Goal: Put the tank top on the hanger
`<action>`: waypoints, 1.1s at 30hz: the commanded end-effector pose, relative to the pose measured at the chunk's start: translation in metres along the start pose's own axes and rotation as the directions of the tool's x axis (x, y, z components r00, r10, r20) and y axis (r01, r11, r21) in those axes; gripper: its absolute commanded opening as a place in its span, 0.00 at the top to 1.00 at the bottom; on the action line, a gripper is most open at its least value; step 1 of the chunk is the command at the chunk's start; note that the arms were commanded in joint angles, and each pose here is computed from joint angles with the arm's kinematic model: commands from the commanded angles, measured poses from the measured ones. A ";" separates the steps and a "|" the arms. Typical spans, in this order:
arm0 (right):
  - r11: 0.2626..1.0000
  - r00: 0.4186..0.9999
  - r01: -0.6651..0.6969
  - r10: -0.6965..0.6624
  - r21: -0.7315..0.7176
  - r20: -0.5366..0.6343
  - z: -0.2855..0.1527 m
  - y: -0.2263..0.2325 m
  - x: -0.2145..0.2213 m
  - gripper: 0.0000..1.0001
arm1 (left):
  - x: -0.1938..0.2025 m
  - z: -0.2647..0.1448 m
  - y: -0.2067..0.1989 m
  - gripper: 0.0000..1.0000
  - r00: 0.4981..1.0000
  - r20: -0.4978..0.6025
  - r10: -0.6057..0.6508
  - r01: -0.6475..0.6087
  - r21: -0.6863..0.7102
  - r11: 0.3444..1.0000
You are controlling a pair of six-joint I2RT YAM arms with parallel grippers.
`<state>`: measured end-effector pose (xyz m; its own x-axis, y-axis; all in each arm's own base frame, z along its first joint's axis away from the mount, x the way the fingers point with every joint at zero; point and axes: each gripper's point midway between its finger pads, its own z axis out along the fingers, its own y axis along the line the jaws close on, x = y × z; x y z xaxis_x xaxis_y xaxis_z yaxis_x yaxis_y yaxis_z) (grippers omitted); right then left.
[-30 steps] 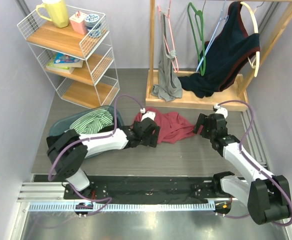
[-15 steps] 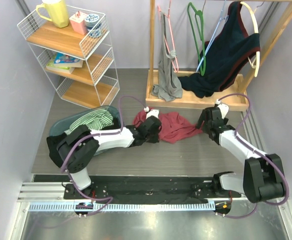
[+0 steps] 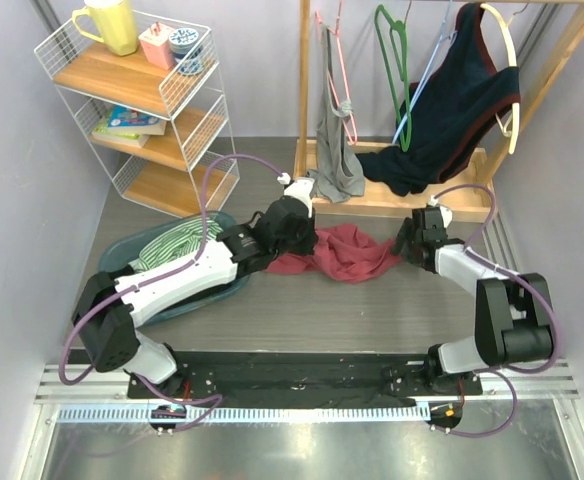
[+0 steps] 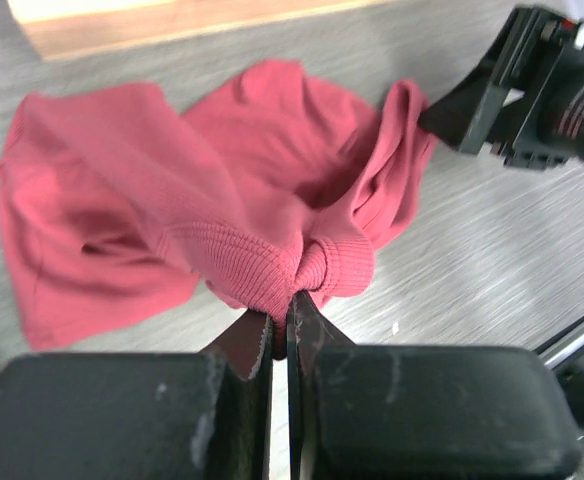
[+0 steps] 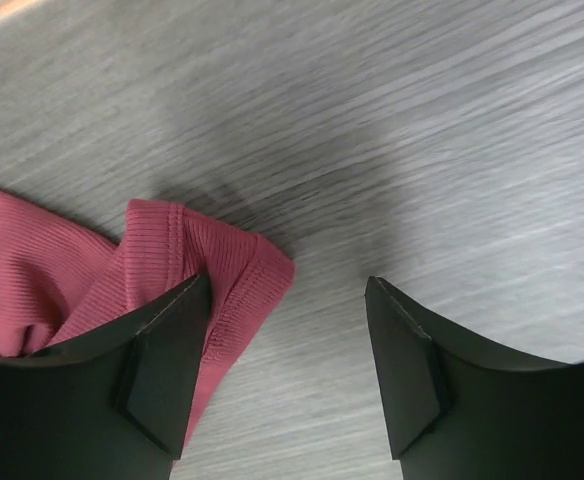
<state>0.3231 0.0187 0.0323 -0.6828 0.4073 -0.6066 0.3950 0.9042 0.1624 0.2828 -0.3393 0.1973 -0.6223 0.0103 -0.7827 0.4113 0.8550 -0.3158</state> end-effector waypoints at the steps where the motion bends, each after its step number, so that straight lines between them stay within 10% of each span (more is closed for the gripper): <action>1: 0.997 1.000 -0.023 0.023 -0.075 -0.003 0.009 0.022 -0.010 0.33 | 0.006 -0.009 0.014 1.00 0.998 -0.043 0.051 -0.052 -0.026 0.998; 4: 0.991 1.000 -0.018 0.016 -0.135 -0.013 0.012 0.035 -0.012 0.44 | 0.004 -0.006 0.019 1.00 0.998 -0.056 0.037 -0.038 -0.009 0.999; 9: 0.966 1.000 -0.015 0.017 -0.258 0.007 0.003 0.061 -0.027 0.97 | -0.023 0.006 0.034 1.00 0.999 -0.028 0.032 -0.033 -0.019 0.999; 15: 0.971 0.986 0.014 0.026 -0.237 0.165 -0.028 0.071 -0.093 0.99 | -0.094 0.023 0.058 1.00 1.000 0.008 -0.001 0.001 -0.019 1.000; 25: 0.949 0.869 0.029 0.131 -0.314 0.476 -0.165 0.072 -0.183 0.99 | -0.240 -0.068 0.014 1.00 0.925 0.368 0.093 -0.137 0.094 0.986; 33: 0.918 0.970 -0.047 0.136 -0.394 0.202 -0.128 0.049 -0.050 0.99 | -0.013 -0.032 0.070 1.00 0.998 -0.055 -0.021 0.028 0.114 0.993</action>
<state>0.3350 0.0425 0.2605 -0.2477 0.4599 -0.8527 0.0919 0.8873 0.4519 0.3445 -0.2640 0.3125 -0.4543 -0.0625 -0.8887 0.4879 0.8172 -0.3069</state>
